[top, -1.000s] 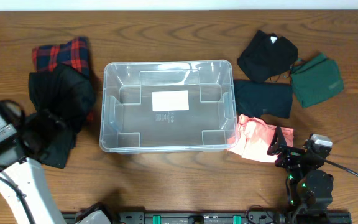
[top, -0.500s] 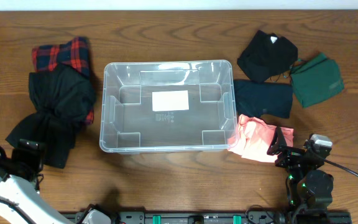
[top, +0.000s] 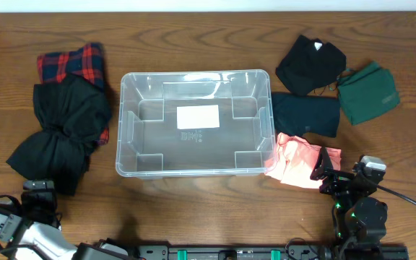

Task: Pack container
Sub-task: 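Grasp the black garment with the left gripper and lift it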

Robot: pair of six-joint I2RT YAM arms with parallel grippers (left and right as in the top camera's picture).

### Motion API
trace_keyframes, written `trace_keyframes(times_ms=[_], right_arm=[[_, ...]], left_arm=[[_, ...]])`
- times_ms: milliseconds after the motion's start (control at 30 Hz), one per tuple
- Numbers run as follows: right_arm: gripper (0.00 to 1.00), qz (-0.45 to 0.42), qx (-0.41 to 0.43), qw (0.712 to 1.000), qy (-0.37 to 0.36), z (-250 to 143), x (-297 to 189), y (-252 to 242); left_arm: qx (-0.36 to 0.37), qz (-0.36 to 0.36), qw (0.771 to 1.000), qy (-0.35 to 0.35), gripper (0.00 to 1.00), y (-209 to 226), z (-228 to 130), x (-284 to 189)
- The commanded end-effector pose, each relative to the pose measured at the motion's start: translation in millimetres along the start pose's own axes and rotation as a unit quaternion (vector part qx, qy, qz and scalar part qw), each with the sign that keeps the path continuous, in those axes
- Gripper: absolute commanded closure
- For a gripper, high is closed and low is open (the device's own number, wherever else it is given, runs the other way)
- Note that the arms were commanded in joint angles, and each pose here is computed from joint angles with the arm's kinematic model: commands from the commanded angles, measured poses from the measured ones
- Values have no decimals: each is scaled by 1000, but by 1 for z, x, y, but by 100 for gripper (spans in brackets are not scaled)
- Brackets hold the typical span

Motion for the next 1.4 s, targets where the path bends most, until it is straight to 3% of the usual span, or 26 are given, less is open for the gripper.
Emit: trace_keyframes(times_ms=[0, 500, 1233, 1300, 1367], right_arm=[[1, -2, 5, 1000, 0, -1, 0, -1], [1, -2, 5, 1000, 0, -1, 0, -1], [1, -2, 5, 1000, 0, -1, 0, -1], [1, -2, 5, 1000, 0, -1, 0, -1], [1, -2, 5, 1000, 0, -1, 0, -1]], left_arm=[[-11, 5, 1000, -9, 2, 6, -3, 3], [-26, 31, 999, -3, 2, 19, -3, 20], [9, -69, 997, -18, 1, -18, 3, 76], [16, -76, 997, -20, 5, -21, 3, 77], [24, -84, 996, -24, 15, -25, 2, 78]])
Point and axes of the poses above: each gripper's point midway between its finger pads, its own x axis out along the fingers, its own y axis along the line the jaws close on, z = x × y, the point moved 10 cm from there along -x, back along the fingers, and after that the axes turned 1 degree about -x, right-handed, at the moved point
